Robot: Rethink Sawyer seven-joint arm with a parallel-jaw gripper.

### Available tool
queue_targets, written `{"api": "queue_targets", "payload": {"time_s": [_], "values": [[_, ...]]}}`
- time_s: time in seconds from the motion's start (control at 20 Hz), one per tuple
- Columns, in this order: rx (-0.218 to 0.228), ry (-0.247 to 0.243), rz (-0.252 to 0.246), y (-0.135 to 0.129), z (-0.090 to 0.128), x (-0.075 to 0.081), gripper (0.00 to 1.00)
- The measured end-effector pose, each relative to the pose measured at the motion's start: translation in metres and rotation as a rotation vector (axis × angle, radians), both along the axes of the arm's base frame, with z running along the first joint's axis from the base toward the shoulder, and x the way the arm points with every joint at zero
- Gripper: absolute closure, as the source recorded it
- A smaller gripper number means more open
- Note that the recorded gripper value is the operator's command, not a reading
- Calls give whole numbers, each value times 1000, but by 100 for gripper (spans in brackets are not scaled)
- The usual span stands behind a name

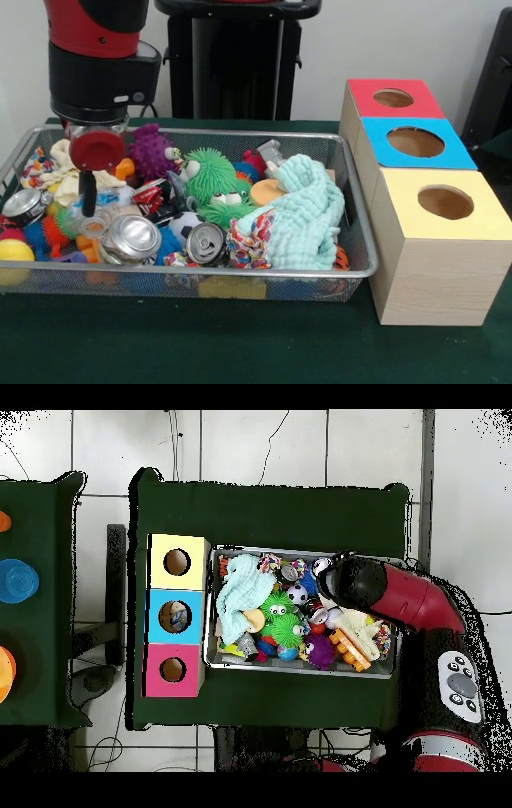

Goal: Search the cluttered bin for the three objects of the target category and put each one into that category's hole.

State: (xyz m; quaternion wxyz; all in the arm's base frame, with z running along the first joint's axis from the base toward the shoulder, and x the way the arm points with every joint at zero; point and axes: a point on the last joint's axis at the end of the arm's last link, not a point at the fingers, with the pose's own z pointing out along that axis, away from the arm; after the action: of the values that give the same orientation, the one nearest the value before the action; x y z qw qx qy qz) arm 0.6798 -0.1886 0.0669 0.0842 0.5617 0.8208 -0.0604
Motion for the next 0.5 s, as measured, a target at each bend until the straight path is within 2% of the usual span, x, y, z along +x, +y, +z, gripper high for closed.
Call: {"api": "queue_targets", "payload": {"time_s": [0.25,0.5], "values": [[-6,-4,5,8,6,3,100],[-10,11,10,24,19,-2,100]]}}
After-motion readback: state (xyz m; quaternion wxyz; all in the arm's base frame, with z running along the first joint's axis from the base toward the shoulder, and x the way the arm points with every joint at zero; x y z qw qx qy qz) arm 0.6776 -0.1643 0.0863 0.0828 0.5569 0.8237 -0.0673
